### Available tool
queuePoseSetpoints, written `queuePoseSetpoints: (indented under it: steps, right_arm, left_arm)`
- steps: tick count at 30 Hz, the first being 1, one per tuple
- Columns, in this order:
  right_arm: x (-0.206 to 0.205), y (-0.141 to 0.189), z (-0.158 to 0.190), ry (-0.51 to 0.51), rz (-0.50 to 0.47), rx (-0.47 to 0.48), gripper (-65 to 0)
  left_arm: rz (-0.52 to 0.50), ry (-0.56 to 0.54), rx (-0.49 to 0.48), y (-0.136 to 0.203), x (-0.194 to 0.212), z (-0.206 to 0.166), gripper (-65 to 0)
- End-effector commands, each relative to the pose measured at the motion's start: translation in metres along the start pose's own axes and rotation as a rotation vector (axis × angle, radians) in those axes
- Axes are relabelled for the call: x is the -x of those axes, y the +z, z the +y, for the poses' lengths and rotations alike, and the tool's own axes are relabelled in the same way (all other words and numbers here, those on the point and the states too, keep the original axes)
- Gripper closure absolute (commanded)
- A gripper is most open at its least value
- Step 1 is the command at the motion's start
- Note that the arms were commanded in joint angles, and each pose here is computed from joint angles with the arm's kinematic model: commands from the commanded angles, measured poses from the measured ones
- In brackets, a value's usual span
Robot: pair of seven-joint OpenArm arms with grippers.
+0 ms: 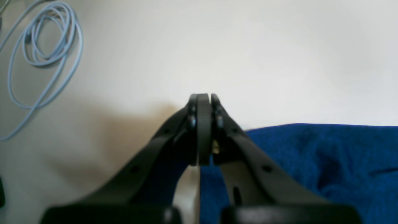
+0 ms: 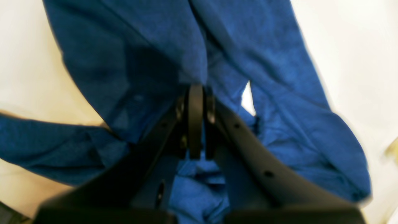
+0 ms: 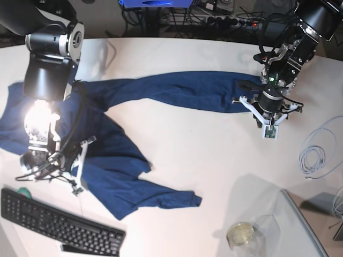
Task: Layout the t-shirt on the table in an organized manner, then fold the t-shirt properly
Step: 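Lower the right gripper onto the shirt body and pinch the fabric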
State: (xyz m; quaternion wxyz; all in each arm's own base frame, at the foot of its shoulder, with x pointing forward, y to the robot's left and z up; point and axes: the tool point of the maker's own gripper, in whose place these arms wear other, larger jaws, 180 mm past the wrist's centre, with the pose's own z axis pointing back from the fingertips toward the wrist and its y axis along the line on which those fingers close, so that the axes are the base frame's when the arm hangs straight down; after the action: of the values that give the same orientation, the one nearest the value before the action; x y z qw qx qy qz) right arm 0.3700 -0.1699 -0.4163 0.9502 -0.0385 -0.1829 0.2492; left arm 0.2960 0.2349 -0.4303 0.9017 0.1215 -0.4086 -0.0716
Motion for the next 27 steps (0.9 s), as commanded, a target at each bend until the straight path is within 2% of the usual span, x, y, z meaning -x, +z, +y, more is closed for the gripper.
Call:
queuePoseSetpoints:
  steps: [1,5,12,15,18,21,24,26,27]
  right_arm:
    - [-0.017,0.014,-0.010,0.003,-0.045,0.036,-0.8]
    - [-0.015,0.024,0.033,0.099,-0.015,0.032,-0.8]
    - [-0.005,0.044,0.122,0.324,-0.029,-0.013,-0.8]
    - [0.004,0.042,0.163,0.395,-0.042,-0.101,-0.8]
    - [0.016,0.040,0.196,0.417,-0.053,-0.226,-0.8]
    - [0.028,0.034,0.207,0.411,-0.034,-0.294,-1.5]
    - [0.041,0.028,0.201,0.395,0.021,-0.297,-2.7]
    - [0.047,0.027,0.191,0.369,0.052,-0.283,-8.7]
    - [0.051,0.027,0.184,0.356,0.068,-0.269,-13.7]
  left_arm:
    - [-0.040,-0.010,-0.024,-0.001,-0.013,0.010,0.0]
    - [-0.035,-0.011,-0.036,-0.005,-0.012,0.015,0.0]
    - [-0.051,-0.005,-0.038,-0.007,-0.021,0.016,0.0]
    - [-0.052,-0.002,-0.039,-0.008,-0.022,0.015,0.0]
    - [-0.065,0.011,-0.031,-0.009,-0.028,0.009,0.0]
    - [-0.071,0.017,-0.025,-0.010,-0.032,0.005,0.0]
    - [-0.072,0.018,-0.023,-0.010,-0.032,0.005,0.0]
    - [-0.070,0.019,-0.025,-0.010,-0.031,0.005,0.0]
    - [-0.067,0.015,-0.027,-0.009,-0.029,0.006,0.0]
